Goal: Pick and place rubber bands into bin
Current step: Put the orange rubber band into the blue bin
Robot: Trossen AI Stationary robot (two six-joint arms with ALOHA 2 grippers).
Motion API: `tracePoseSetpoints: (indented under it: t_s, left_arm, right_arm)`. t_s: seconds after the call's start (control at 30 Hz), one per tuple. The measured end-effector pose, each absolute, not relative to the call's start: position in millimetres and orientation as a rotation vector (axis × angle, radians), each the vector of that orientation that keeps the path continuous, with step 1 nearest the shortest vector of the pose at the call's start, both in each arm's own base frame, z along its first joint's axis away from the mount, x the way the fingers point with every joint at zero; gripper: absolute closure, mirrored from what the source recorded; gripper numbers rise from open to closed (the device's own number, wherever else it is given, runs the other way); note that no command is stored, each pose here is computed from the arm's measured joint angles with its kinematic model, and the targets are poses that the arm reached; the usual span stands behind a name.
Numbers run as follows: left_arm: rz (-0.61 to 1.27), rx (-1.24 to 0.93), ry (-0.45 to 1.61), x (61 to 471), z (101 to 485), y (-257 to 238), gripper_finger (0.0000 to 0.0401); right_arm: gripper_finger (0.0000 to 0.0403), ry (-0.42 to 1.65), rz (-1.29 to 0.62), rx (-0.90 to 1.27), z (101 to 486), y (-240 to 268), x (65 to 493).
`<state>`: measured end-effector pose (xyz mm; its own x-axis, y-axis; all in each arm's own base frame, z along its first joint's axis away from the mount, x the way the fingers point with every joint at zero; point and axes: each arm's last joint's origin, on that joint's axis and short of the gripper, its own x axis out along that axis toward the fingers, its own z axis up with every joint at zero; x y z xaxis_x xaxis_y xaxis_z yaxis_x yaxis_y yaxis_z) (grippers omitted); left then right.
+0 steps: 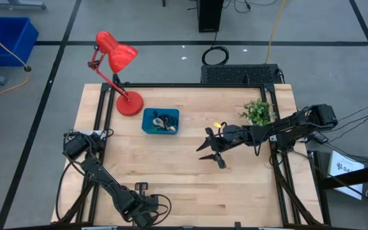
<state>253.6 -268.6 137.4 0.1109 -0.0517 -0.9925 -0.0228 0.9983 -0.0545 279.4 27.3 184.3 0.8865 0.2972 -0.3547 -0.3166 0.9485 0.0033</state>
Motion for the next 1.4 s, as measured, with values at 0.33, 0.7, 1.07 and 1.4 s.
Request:
tracePoseSetpoints:
  t_s: [0.33, 0.7, 1.07, 1.4]
  left_arm:
    - [0.083, -0.010, 1.286, 241.6, 202.6, -240.3, 0.0398]
    - [0.526, 0.104, 0.524, 214.7, 316.2, -164.7, 0.0398]
    - [0.774, 0.039, 0.324, 184.4, 286.8, -100.7, 0.0399]
    - [0.809, -0.081, 0.411, 199.6, 231.1, -39.6, 0.0399]
  right_arm:
    - [0.0229, 0.354, 0.320, -0.064, 184.7, 27.3, 279.6]
    - [0.0230, 0.334, 0.321, -0.071, 186.5, 27.3, 280.3]
    - [0.0230, 0.335, 0.322, -0.071, 186.3, 27.4, 280.2]
    - [0.0230, 0.332, 0.324, -0.087, 186.4, 27.3, 280.2]
